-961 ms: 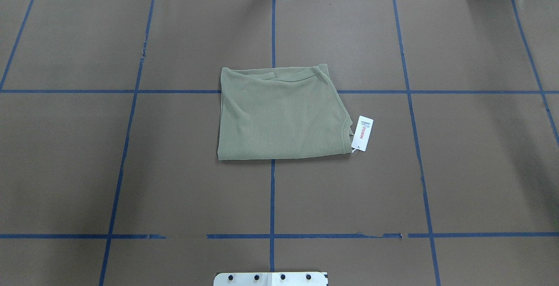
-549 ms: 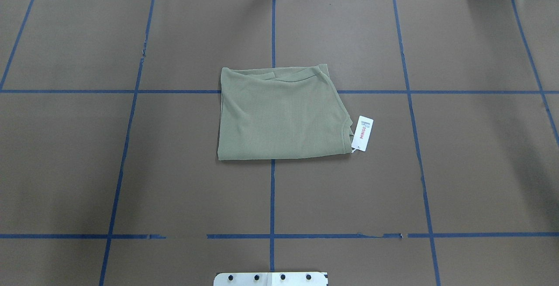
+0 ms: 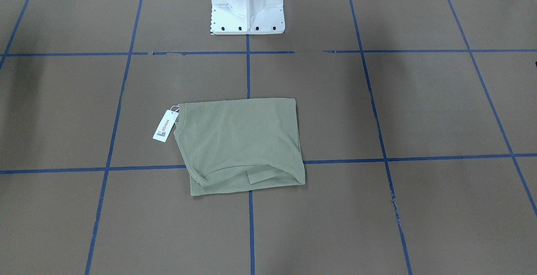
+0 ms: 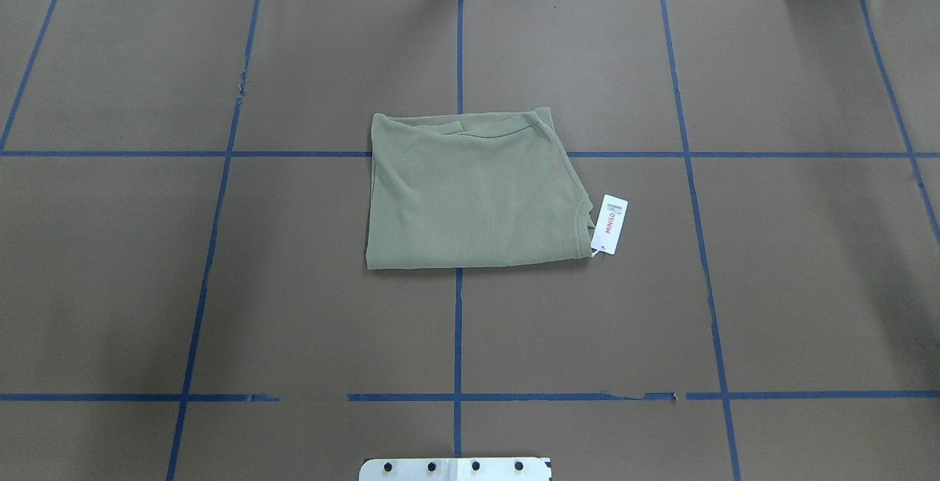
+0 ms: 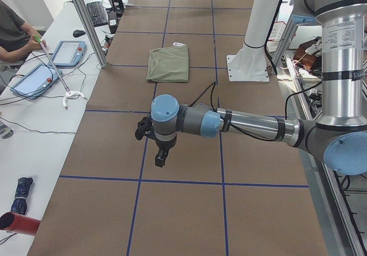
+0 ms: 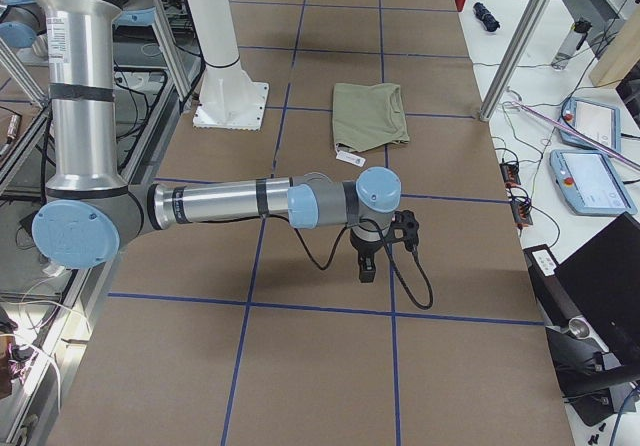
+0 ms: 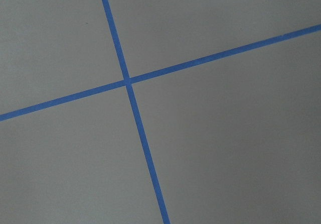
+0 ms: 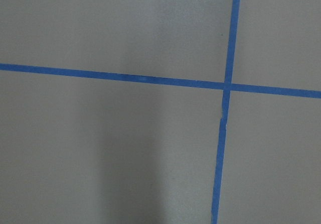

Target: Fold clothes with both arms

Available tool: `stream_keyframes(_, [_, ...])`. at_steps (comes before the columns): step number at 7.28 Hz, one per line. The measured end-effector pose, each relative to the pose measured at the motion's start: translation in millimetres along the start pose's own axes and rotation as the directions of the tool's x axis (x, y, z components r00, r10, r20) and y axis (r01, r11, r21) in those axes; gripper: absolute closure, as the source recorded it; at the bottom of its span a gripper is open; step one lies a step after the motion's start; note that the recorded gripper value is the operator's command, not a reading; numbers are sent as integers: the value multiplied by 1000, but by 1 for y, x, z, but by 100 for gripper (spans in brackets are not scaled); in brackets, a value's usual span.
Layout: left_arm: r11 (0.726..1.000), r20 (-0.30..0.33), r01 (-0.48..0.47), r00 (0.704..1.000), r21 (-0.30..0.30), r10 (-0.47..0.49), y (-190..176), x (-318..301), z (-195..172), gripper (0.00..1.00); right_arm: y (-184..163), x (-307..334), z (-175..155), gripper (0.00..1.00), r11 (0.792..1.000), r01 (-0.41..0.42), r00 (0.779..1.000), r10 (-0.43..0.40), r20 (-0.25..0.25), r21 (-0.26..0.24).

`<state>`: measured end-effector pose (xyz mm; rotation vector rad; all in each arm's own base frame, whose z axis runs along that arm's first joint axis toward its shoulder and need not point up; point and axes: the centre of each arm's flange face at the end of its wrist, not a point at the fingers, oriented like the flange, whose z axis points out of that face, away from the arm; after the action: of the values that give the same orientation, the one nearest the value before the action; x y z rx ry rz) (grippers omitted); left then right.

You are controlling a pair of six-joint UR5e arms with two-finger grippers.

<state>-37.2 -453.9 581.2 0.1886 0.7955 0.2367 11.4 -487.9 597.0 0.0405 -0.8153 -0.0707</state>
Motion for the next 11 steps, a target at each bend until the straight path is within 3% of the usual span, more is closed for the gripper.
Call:
stream_keyframes(6, [999, 1, 27, 1000, -19, -27, 6, -13, 9, 0, -6, -10, -11, 0, 1000, 20, 1000, -20, -7, 24])
stream_keyframes(11, [994, 12, 113, 994, -9, -113, 17, -53, 8, 0, -7, -3, -6, 0, 1000, 15, 998, -14, -60, 18])
